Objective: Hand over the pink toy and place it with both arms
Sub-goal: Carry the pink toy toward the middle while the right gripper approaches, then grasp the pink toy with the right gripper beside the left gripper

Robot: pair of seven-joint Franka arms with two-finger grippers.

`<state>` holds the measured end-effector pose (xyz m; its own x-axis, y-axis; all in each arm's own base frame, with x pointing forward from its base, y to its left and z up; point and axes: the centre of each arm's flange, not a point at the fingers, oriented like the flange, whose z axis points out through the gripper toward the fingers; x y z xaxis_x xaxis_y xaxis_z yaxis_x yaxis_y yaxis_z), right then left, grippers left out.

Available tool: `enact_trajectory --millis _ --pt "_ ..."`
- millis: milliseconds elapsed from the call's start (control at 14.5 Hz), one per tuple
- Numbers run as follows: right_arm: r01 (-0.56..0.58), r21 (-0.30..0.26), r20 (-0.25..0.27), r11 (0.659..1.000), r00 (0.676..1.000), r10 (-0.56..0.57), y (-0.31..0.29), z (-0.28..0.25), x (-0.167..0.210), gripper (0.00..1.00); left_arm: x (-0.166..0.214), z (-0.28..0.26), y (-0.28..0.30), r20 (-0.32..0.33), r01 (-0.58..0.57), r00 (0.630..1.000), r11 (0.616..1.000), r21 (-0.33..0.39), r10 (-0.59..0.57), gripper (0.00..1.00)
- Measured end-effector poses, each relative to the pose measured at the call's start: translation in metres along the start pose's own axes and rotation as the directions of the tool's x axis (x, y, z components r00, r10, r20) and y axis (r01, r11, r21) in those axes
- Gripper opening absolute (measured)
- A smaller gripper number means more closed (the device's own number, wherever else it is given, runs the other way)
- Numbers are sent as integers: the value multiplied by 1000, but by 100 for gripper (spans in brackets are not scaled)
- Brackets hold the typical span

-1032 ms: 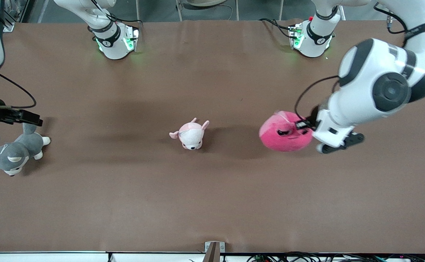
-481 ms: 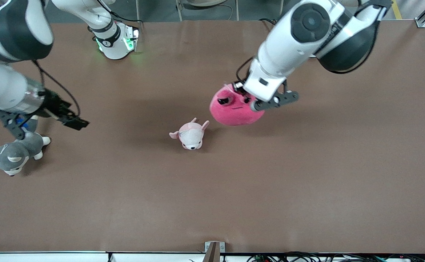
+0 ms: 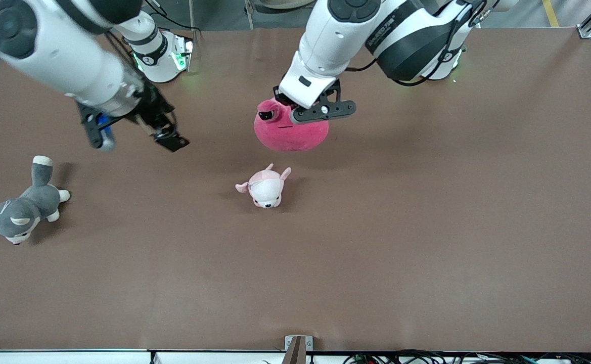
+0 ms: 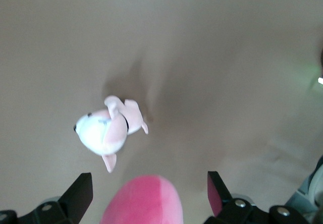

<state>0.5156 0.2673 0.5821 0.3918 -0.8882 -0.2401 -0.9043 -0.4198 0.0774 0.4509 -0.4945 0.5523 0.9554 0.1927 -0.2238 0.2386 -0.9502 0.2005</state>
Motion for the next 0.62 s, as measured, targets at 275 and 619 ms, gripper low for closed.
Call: enact_trajectory --millis 275,619 --pt "-67 5 -7 998 998 67 4 18 -69 100 1 8 3 8 -2 1000 1000 0 2 11" --pt "-103 52 3 993 995 103 3 48 -116 100 3 9 4 9 -2 1000 1000 -5 2 11"
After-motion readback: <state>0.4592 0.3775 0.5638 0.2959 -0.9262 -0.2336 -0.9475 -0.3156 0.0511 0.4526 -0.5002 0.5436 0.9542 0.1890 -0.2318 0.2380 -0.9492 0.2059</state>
